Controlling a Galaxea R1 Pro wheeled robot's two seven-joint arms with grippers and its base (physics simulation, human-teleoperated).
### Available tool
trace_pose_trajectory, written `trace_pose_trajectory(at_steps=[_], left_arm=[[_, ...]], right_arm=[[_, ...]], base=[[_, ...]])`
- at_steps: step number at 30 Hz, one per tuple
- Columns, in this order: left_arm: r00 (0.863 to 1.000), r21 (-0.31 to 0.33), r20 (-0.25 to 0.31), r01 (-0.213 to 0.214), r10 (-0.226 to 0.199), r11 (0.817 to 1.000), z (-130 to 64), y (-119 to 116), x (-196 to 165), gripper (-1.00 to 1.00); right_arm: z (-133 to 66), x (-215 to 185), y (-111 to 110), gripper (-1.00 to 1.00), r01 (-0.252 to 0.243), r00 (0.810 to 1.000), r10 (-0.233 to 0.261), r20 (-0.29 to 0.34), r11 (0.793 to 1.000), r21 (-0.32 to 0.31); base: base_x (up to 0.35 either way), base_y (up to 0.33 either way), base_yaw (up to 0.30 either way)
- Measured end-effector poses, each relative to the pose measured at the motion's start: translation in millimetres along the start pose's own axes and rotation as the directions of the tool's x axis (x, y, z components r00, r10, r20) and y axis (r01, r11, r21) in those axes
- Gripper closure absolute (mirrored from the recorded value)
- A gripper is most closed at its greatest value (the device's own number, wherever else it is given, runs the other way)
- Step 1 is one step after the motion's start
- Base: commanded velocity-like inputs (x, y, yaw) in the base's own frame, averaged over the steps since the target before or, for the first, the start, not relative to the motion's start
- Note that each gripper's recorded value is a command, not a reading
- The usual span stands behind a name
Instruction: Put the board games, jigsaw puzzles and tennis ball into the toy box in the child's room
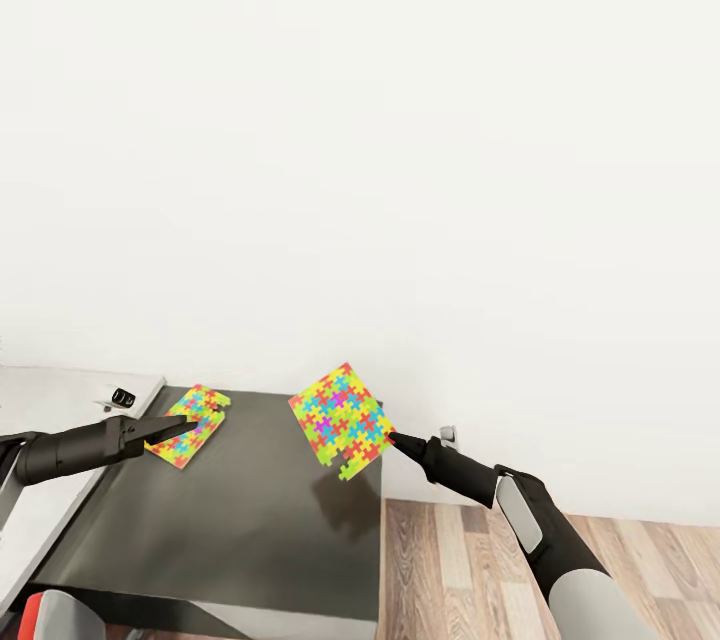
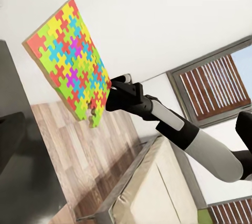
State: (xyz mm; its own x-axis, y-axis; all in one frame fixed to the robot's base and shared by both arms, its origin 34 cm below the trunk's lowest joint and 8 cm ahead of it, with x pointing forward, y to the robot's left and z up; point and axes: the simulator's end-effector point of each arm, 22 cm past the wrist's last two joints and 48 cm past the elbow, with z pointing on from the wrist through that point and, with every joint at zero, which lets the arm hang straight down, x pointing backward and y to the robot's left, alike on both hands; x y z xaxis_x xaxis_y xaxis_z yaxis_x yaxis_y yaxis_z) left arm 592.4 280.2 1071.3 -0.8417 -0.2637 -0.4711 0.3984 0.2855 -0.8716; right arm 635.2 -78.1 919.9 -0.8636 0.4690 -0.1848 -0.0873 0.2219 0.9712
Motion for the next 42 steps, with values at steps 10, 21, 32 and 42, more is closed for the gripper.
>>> trace_pose_trajectory(at_steps=[10, 21, 32, 42], left_arm=[[1.000, 0.005, 0.003, -0.020, 0.020, 1.000, -1.0, -8.3, -2.7, -1.00], [0.996, 0.017, -0.004, -0.090, 0.090, 0.996, 0.4, -30.2, -8.1, -1.00], [0.990, -0.009, -0.012, -0.138, 0.138, 0.990, -13.5, -41.3, -15.1, -1.00], [0.982, 0.017, -0.026, -0.186, 0.186, 0.982, -13.2, -66.8, -7.4, -1.00]], right_arm=[[-1.3, -3.1, 8.3, 1.00, 0.014, 1.000, -0.014, 0.004, 1.000, -0.009], [-3.8, -6.6, 24.6, 1.00, 0.031, 0.999, -0.031, 0.009, 0.998, -0.052], [-5.5, -9.5, 34.2, 1.00, 0.048, 0.999, -0.047, 0.013, 0.997, -0.063], [-15.1, -17.1, 36.2, 1.00, 0.070, 0.997, -0.069, 0.021, 0.996, -0.051]], base=[[0.000, 0.000, 0.070], [0.000, 0.000, 0.080], [0.000, 0.000, 0.099], [0.000, 0.000, 0.121]])
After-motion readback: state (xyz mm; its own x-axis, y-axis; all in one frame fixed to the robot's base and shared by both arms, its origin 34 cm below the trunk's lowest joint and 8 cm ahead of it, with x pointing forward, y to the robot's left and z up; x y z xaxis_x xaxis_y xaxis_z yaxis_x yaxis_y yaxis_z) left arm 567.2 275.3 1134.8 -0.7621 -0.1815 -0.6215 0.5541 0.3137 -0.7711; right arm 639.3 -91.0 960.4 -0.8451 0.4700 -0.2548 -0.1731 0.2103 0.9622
